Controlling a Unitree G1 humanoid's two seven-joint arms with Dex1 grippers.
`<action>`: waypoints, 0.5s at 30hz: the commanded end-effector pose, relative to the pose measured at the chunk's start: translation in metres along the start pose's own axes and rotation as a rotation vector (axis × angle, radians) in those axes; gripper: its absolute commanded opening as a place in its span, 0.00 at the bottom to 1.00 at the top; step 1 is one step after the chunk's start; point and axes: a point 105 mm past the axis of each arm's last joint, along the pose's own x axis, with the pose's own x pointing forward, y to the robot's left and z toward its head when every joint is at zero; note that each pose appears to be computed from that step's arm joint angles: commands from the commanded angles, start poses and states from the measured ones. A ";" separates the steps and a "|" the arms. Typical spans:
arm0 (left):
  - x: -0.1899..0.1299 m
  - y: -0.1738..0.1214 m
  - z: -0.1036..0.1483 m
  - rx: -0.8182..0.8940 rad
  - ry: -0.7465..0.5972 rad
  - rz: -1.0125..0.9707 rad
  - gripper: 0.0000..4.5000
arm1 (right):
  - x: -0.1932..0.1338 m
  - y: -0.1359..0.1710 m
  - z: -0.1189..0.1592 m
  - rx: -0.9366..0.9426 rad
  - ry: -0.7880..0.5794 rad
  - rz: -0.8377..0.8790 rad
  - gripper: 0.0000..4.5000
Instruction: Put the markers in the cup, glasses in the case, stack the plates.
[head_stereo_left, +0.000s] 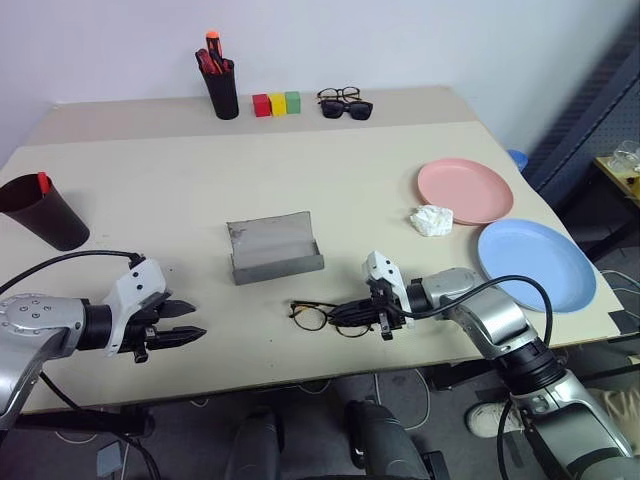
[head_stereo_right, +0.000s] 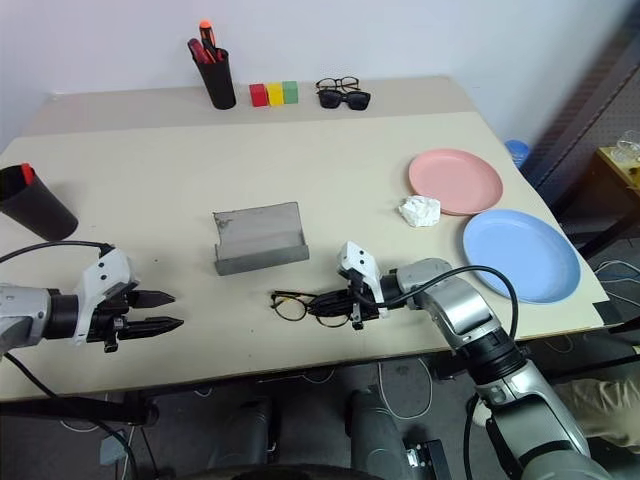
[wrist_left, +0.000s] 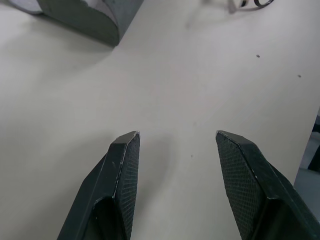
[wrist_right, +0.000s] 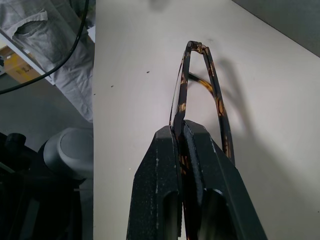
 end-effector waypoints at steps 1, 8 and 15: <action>-0.006 0.004 0.009 0.022 -0.028 0.037 0.55 | -0.010 -0.007 0.007 -0.015 -0.023 -0.055 0.01; -0.004 0.005 0.002 -0.006 -0.030 0.056 0.55 | -0.031 -0.023 0.084 -0.241 -0.248 -0.091 0.01; -0.006 0.004 -0.003 -0.016 -0.032 0.081 0.55 | -0.024 -0.060 0.146 -0.476 -0.352 -0.193 0.01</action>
